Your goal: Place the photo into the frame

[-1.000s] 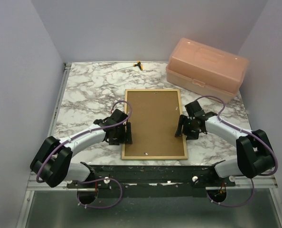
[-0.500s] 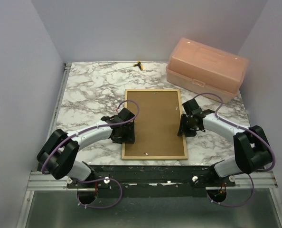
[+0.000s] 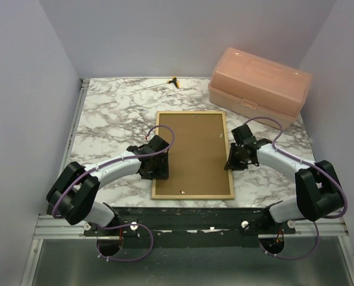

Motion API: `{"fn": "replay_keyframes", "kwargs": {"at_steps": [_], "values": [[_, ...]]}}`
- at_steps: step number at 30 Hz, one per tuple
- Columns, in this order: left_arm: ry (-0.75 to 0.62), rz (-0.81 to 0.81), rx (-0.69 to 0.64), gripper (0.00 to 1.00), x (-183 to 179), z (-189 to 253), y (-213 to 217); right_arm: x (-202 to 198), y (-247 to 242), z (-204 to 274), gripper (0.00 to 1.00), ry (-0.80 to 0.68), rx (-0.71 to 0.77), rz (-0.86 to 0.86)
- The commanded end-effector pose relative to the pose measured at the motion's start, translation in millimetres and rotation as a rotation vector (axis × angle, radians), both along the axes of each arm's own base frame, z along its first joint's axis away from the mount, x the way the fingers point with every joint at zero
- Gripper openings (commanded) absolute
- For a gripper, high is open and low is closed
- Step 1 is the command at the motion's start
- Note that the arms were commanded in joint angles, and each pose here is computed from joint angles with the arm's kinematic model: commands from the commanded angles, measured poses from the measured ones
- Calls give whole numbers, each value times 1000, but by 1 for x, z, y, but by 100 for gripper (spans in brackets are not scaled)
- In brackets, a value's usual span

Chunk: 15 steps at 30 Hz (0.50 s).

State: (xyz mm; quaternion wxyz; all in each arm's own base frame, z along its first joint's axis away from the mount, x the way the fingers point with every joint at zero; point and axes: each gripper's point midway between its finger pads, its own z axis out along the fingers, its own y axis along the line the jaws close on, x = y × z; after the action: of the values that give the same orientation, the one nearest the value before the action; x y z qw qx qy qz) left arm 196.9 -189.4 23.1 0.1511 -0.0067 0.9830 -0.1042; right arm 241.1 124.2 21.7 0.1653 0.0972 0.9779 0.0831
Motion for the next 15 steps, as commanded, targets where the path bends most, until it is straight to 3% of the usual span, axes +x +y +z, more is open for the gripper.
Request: {"fn": "replay_keyframes", "kwargs": {"at_steps": [1, 3, 6, 12, 15], "values": [[48, -1, 84, 62, -12, -23, 16, 1, 2, -11, 45, -7, 17, -50], [48, -1, 84, 62, -12, -23, 16, 5, 5, -4, 62, -27, 33, -61], [48, -1, 84, 62, -12, -24, 16, 10, 3, -4, 66, -29, 13, -78], [53, -7, 89, 62, -12, -26, 16, 11, -1, -18, 60, 25, -36, -91], [56, -7, 91, 61, -13, -27, 16, 8, -5, -20, 42, 44, -55, -95]]}}
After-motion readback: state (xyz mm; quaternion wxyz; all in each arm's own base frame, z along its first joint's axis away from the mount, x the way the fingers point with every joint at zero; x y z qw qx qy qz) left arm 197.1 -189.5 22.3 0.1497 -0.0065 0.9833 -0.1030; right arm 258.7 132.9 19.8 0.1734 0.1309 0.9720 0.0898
